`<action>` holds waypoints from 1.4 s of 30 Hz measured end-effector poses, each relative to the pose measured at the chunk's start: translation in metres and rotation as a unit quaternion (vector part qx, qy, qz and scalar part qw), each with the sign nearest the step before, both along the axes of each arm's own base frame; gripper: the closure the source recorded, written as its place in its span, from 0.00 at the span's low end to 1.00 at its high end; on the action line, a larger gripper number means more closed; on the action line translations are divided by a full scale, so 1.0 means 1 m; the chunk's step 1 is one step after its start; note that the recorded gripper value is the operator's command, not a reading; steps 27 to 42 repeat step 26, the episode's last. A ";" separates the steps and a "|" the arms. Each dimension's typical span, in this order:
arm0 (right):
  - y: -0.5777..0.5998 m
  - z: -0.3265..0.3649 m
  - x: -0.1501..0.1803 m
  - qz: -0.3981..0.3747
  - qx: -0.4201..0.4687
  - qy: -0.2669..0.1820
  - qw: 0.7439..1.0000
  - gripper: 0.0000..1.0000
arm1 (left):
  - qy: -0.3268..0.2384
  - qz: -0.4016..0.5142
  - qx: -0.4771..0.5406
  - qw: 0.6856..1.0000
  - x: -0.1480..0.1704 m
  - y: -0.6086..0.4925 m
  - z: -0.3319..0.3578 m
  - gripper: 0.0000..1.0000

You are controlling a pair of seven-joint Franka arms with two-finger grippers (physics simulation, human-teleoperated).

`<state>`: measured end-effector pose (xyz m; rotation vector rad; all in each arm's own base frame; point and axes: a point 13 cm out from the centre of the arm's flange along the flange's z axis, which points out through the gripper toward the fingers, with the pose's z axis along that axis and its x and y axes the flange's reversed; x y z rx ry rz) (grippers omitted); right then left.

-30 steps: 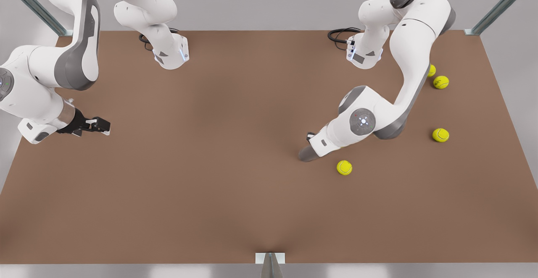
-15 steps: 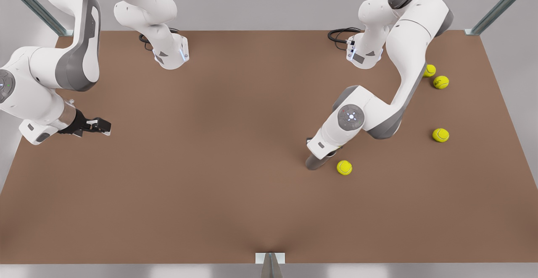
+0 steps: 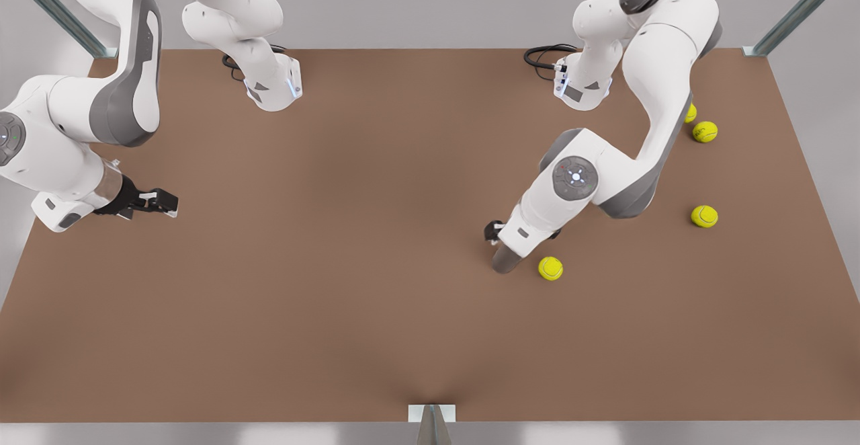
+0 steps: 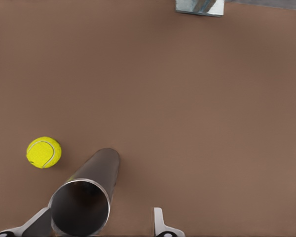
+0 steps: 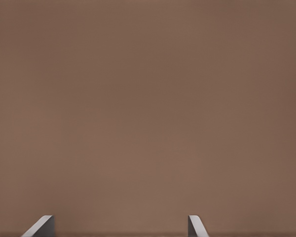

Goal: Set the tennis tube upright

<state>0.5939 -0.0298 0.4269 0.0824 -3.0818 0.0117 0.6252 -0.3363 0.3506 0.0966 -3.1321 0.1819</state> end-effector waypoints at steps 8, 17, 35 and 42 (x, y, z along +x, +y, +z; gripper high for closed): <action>0.000 0.001 0.000 0.000 0.000 -0.001 1.000 0.00 | 0.032 0.126 0.140 0.982 -0.025 0.203 0.108 0.00; 0.001 0.001 0.000 0.001 0.000 -0.001 1.000 0.00 | 0.089 0.046 0.112 0.989 -0.073 0.203 0.125 0.00; 0.001 0.002 0.000 0.001 0.000 -0.002 1.000 0.00 | 0.122 -0.027 0.102 0.987 -0.084 0.195 0.115 0.00; 0.001 0.002 0.000 0.001 0.000 -0.002 1.000 0.00 | 0.122 -0.027 0.102 0.987 -0.084 0.195 0.115 0.00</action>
